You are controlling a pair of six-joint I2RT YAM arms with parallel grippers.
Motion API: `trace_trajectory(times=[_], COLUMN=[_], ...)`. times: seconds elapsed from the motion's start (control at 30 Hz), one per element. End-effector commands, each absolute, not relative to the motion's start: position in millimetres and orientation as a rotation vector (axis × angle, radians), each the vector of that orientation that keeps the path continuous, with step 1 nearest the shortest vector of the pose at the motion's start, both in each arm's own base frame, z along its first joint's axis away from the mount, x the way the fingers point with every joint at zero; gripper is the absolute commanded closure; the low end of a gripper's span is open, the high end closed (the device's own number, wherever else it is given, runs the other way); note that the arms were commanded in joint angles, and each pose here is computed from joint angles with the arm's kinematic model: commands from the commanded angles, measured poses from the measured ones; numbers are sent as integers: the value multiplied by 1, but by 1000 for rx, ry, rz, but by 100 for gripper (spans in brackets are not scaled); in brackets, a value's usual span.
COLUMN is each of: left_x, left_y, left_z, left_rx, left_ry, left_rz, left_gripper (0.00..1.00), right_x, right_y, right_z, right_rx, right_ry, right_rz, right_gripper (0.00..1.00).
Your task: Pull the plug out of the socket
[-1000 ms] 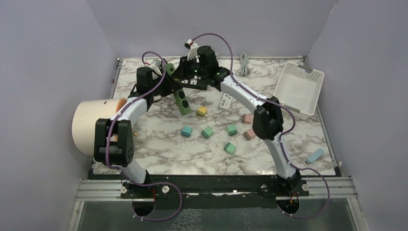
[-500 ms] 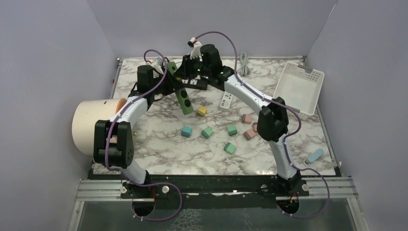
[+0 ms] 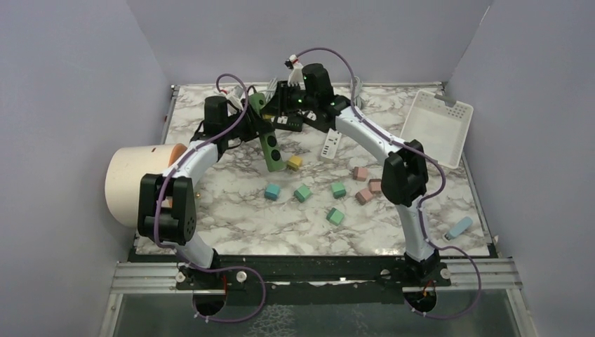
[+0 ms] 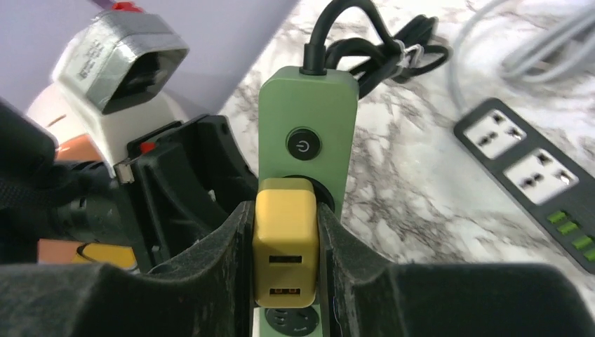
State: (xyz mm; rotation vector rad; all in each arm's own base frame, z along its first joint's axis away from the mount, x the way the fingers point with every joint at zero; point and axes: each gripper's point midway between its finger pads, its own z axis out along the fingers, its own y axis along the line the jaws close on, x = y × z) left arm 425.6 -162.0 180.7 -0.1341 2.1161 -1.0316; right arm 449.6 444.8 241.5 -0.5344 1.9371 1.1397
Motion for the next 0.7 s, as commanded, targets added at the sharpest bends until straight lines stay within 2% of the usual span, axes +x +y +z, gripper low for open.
trace_trajectory(times=[0.0,0.03,0.07,0.1,0.13,0.17,0.2,0.23,0.27,0.3,0.37,0.4,0.43,0.47,0.53,0.57,0.63,0.67], left_x=[465,465,465,466,466,467,467,467,467,468,469,469,469,469,471,471,471,472], left_y=[-109,-110,-110,-111,-110,-110,-110,-110,-111,-111,-109,-109,-109,-109,-109,-108,-108,-109], left_z=[203,204,204,204,204,204,204,204,204,204,203,203,203,203,202,201,201,201], left_rx=[-295,-293,-287,-286,-288,-292,-297,-299,-299,-297,-306,-307,-307,-307,-317,-321,-327,-329], left_ry=[1982,1977,1973,1972,1975,1976,1974,1973,1972,1974,1983,1979,1977,1978,1985,1984,1980,1982], left_rz=[-847,-849,-852,-853,-854,-853,-853,-857,-859,-858,-845,-845,-847,-849,-846,-845,-847,-852], left_gripper=[100,100,100,100,100,100,100,100,100,100,100,100,100,100,100,100,100,100], right_x=[465,450,420,411,434,451,451,430,409,422,449,438,417,417,437,435,407,418], right_y=[405,419,434,435,429,423,422,435,439,432,413,422,435,432,414,421,440,424], right_z=[259,261,272,284,279,266,263,263,271,273,254,254,258,260,251,256,269,251], right_rx=[-475,-582,-733,-708,-554,-535,-555,-677,-744,-597,-507,-581,-698,-634,-517,-545,-694,-543], right_ry=[2053,2017,1912,1851,1954,2013,2024,2007,1944,1963,2058,2038,2012,2007,2076,2039,1935,2072], right_rz=[782,852,1196,1396,1231,891,688,880,1218,1264,641,628,913,1078,694,635,1135,1059], right_gripper=[99,99,99,99,99,99,99,99,99,99,99,99,99,99,99,99,99,99])
